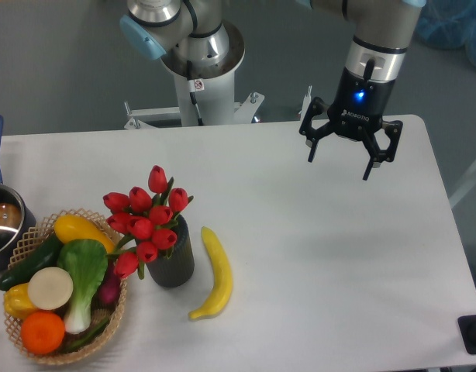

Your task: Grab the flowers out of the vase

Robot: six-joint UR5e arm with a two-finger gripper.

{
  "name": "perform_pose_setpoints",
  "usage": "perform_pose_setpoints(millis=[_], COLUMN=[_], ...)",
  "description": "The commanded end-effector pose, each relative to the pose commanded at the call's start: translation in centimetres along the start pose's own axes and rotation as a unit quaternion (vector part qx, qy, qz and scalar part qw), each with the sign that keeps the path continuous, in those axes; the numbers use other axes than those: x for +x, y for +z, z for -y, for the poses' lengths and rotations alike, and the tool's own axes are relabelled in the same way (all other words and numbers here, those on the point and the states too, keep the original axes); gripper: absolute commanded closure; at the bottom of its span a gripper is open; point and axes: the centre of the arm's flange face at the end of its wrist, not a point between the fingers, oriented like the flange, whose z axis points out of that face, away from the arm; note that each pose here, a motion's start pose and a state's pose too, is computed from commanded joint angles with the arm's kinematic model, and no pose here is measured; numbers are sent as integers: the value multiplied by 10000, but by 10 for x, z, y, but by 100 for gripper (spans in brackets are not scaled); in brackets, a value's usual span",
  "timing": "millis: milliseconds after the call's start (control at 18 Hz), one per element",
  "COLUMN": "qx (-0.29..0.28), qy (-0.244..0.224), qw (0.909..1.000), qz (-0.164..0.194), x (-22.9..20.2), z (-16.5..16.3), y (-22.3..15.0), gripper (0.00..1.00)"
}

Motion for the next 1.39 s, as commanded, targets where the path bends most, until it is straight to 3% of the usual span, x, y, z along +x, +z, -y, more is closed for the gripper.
perform_pose_setpoints(millis=[722,1056,1389], qx=[154,184,532], qy=[84,48,11], qw=[9998,9997,9976], qz=[-67,-133,-450], x=[4,12,22], z=[3,-13,-11], y=[5,29,45], gripper=[0,0,0])
